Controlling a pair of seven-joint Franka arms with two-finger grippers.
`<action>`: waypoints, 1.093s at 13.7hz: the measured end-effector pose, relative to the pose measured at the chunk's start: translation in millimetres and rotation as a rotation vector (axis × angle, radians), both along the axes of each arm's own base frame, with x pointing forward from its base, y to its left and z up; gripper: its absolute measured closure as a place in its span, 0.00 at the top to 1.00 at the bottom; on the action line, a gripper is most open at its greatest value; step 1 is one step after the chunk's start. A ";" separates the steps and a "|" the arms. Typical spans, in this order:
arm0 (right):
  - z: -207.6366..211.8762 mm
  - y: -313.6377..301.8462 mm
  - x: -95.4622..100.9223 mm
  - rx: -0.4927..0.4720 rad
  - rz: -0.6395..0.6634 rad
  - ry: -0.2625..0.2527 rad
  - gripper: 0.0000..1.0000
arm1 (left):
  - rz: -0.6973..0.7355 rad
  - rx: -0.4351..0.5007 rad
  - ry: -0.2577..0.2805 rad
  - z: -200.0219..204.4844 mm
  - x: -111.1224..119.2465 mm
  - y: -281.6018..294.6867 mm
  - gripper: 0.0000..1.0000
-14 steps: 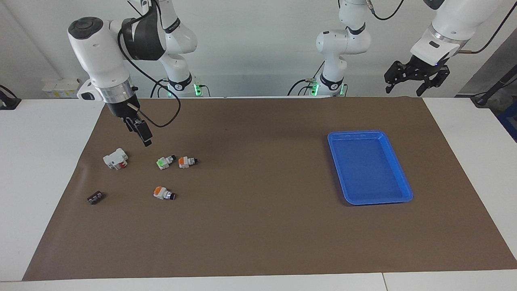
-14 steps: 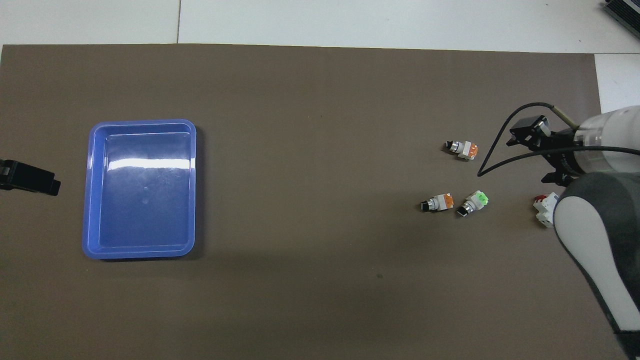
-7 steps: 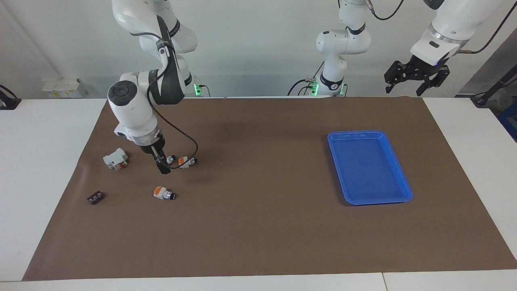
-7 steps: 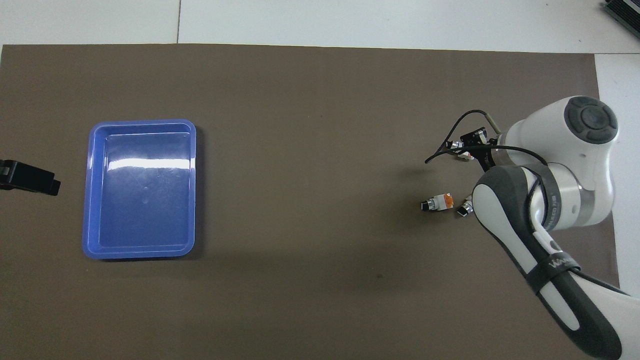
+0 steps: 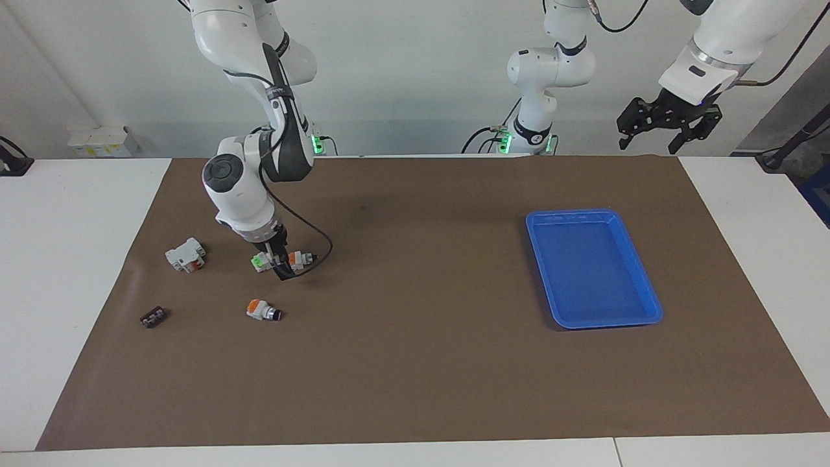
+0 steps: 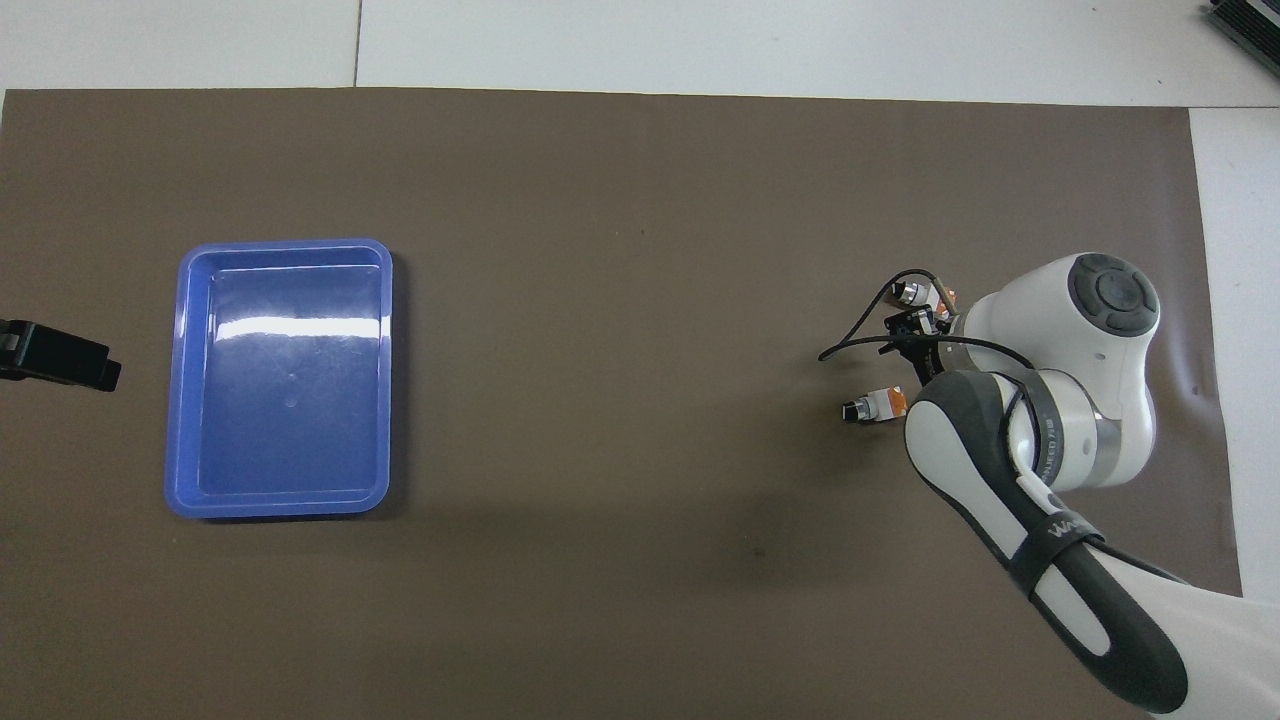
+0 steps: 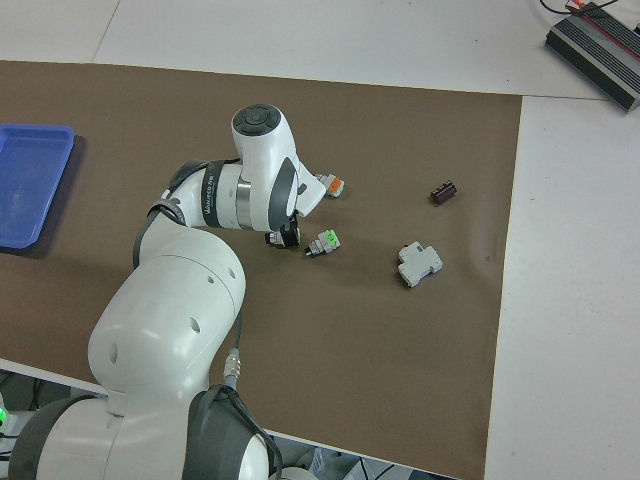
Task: Turn and place switch with both arms
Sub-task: 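Close the right gripper on the orange-and-white switch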
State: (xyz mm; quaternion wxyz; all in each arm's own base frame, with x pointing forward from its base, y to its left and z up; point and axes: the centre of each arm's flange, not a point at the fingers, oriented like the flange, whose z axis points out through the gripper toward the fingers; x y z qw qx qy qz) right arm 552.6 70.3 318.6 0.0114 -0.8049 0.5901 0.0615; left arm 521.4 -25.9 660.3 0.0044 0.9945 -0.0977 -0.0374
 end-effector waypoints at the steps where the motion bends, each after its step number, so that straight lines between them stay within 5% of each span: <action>1: -3.7 0.8 -2.2 0.016 -0.016 -0.002 1.00 | 0.000 0.000 0.000 0.0 0.0 0.0 1.00; 7: -27.4 9.3 -17.8 0.029 -0.029 -0.024 0.96 | 0.000 0.000 0.000 0.0 0.0 0.0 1.00; 11: -27.3 1.0 -15.4 0.088 -0.096 -0.039 0.45 | 0.000 0.000 0.000 0.0 0.0 0.0 1.00; 15: -12.4 -10.5 -4.3 0.198 -0.177 -0.012 0.41 | 0.000 0.000 0.000 0.0 0.0 0.0 1.00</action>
